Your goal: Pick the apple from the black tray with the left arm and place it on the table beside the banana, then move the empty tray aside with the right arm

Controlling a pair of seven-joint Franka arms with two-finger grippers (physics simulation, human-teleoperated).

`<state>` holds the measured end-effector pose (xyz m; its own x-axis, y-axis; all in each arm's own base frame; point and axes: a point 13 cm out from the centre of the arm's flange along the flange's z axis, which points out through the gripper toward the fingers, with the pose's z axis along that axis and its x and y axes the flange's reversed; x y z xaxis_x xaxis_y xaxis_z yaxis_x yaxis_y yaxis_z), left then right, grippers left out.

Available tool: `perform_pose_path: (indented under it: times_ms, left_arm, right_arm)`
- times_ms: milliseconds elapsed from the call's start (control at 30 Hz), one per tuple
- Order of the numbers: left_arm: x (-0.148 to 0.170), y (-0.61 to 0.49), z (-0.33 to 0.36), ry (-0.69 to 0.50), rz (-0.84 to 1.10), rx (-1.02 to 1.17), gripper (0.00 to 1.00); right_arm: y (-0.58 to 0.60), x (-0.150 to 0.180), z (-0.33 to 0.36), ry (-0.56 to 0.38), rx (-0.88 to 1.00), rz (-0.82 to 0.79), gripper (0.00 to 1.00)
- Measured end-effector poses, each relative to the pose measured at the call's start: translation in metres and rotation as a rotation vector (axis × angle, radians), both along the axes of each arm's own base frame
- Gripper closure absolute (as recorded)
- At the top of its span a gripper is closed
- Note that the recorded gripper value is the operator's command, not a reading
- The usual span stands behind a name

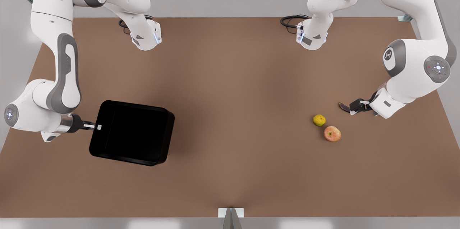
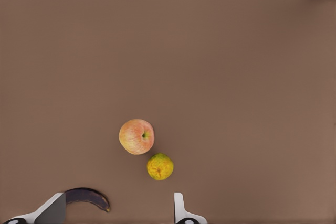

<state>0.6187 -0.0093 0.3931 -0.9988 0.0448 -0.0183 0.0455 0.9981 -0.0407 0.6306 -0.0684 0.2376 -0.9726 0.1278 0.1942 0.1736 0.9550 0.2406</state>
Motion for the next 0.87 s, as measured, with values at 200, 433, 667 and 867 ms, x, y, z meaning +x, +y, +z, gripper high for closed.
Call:
perform_pose_path:
  times_ms: [200, 433, 667, 867]
  left_arm:
    - [0.000, 0.000, 0.000, 0.000, 0.002, -0.004, 0.00]
    - [0.001, 0.000, -0.001, 0.000, 0.001, -0.005, 0.00]
    - [0.001, 0.003, 0.000, -0.003, 0.006, -0.006, 0.00]
    - [0.001, 0.002, 0.000, -0.004, 0.004, -0.006, 0.00]
  right_arm:
    - [-0.015, -0.004, -0.031, -0.014, 0.047, 0.153, 0.77]
    - [-0.017, -0.001, -0.033, -0.065, 0.066, 0.301, 0.37]
    - [0.132, 0.036, 0.111, -0.233, -0.044, 0.596, 0.19]
    - [0.128, 0.004, 0.151, -0.144, -0.189, 0.511, 0.00]
